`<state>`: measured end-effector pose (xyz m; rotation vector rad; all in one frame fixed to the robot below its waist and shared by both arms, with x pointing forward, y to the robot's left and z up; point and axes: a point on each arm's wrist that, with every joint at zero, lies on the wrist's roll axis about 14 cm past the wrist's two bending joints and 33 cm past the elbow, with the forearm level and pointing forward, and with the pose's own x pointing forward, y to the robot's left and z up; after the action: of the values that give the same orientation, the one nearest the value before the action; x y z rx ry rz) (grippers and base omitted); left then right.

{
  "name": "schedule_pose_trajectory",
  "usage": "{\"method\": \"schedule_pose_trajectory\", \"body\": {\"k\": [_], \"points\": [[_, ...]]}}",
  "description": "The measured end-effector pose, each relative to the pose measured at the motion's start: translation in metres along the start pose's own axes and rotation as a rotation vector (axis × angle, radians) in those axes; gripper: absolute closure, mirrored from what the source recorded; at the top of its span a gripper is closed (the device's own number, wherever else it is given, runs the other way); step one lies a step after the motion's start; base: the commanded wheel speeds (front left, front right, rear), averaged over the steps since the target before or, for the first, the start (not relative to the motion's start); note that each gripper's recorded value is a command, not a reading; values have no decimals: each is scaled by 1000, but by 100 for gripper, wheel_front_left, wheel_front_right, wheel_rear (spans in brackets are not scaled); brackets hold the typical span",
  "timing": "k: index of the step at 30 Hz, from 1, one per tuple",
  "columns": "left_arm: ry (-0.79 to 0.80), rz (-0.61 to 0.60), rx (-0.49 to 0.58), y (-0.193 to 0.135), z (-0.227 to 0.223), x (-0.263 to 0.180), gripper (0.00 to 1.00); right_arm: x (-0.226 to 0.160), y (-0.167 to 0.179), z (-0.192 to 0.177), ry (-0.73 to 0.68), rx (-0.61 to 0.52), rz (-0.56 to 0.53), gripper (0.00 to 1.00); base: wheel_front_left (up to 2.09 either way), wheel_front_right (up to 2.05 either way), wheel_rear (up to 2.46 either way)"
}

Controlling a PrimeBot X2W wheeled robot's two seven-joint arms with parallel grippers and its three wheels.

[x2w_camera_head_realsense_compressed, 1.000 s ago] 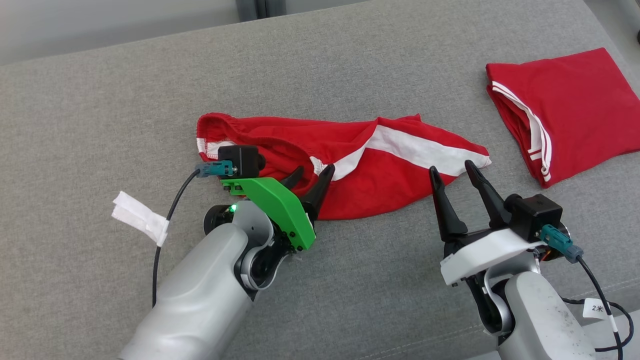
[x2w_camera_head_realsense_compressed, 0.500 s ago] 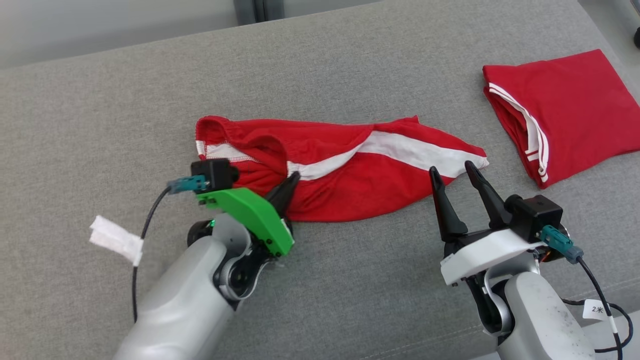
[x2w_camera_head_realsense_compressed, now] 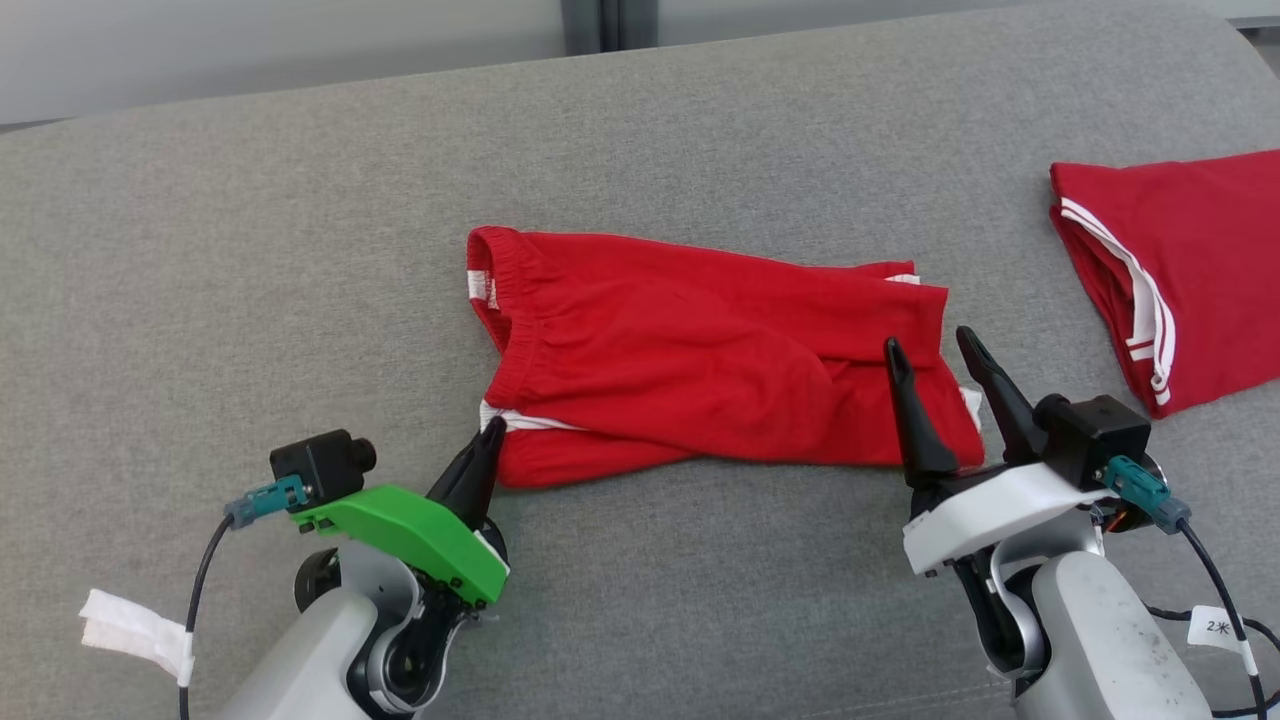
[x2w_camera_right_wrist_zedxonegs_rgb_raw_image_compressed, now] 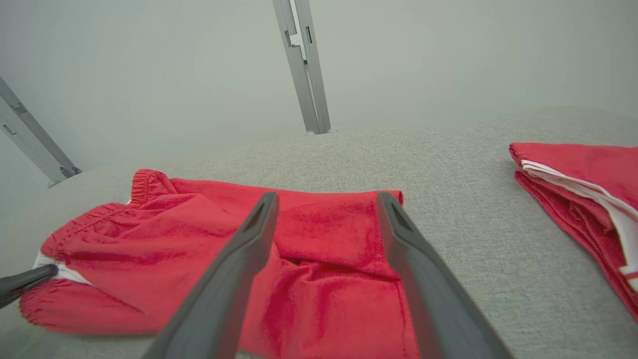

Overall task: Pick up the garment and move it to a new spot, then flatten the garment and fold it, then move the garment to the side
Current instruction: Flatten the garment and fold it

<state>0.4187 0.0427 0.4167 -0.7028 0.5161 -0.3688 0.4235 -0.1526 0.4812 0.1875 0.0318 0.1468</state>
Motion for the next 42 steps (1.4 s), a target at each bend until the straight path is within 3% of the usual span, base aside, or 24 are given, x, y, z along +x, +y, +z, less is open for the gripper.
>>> {"method": "schedule_pose_trajectory", "body": {"k": [1,3,4,12,16,22,28,30,38,42], "points": [[-10,13,-4,3,2,-3,100,1,2,0,3,0,7,0,0,0,0],[-23,33,0,8,4,-9,52,1,6,-1,7,1,19,0,0,0,0],[-29,42,3,10,4,-13,0,1,8,-1,9,1,23,0,0,0,0],[-166,93,-14,26,20,-41,0,-4,14,4,4,-6,41,0,0,0,0],[-260,92,29,28,40,-55,0,-7,14,8,0,-14,43,0,0,0,0],[-486,86,223,19,103,-82,0,-10,17,11,-1,-19,53,0,0,0,0],[-596,140,447,16,123,-107,0,-14,17,15,-3,-25,52,0,0,0,0],[-615,160,475,18,125,-113,0,-16,15,14,-1,-26,46,0,0,0,0],[-615,196,473,29,116,-118,0,-20,6,-3,98,-18,18,0,0,0,0],[-603,196,463,30,110,-115,0,-23,-10,-28,256,4,-33,0,0,0,0]]}}
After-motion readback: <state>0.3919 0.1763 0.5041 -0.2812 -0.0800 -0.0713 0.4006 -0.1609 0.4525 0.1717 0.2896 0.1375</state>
